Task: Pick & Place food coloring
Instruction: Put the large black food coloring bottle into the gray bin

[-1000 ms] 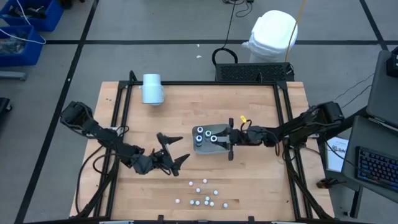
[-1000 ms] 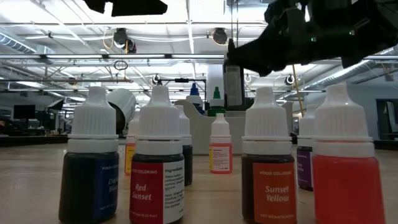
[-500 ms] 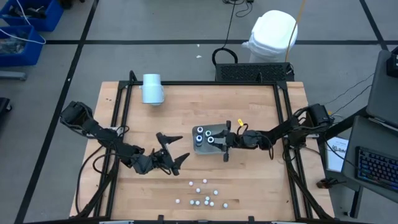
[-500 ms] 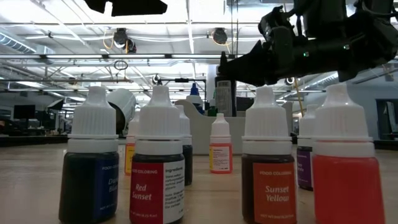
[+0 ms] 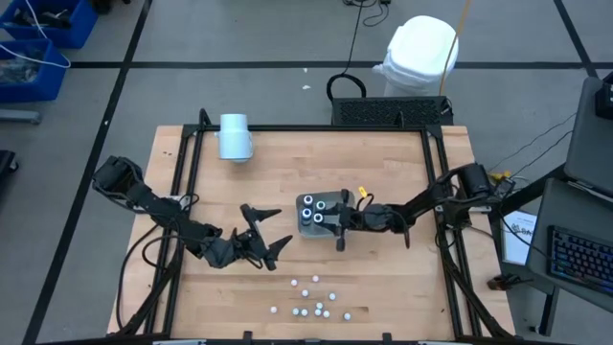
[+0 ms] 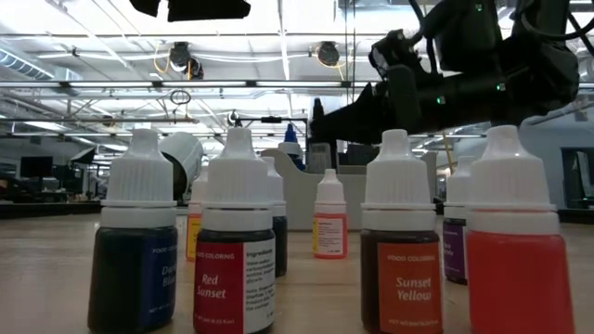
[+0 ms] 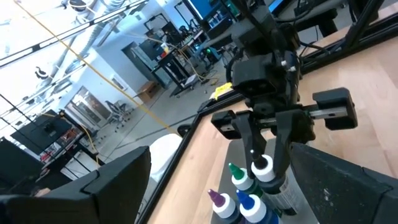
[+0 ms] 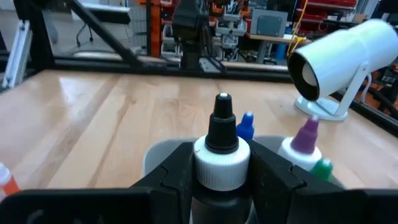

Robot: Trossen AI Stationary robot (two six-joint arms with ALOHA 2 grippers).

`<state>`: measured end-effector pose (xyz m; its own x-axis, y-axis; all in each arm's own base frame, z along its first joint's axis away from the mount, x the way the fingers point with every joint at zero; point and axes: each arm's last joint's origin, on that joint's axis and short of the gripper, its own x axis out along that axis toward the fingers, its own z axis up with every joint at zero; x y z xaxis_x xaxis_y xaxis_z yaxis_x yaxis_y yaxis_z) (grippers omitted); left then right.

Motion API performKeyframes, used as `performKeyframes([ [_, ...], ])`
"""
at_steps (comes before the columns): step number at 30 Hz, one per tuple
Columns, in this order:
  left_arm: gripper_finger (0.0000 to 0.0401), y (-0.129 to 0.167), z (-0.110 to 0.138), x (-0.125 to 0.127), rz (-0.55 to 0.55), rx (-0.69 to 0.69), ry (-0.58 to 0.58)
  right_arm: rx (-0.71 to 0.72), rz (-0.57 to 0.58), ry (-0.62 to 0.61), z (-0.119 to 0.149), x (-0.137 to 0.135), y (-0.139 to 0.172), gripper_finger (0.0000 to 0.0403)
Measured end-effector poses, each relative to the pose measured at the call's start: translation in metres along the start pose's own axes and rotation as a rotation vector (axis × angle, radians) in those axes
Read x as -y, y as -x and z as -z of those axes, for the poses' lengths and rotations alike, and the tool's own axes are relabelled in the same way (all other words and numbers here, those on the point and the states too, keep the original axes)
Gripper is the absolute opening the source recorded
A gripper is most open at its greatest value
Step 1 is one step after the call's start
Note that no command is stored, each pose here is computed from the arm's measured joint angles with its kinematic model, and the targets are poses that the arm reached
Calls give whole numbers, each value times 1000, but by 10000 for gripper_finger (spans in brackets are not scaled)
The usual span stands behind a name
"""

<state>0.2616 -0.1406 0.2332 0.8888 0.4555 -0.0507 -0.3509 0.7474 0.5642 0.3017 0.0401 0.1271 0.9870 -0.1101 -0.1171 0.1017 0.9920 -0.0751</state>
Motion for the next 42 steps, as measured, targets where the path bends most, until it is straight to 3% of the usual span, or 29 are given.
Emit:
performKeyframes([
  [17,381,0,0,0,2,1,0,-40,22,32,7,0,-1,110],
  [33,381,0,0,0,3,2,5,-30,34,-69,15,3,-4,111],
  [42,381,0,0,0,3,2,4,-38,32,-59,18,3,-5,116],
])
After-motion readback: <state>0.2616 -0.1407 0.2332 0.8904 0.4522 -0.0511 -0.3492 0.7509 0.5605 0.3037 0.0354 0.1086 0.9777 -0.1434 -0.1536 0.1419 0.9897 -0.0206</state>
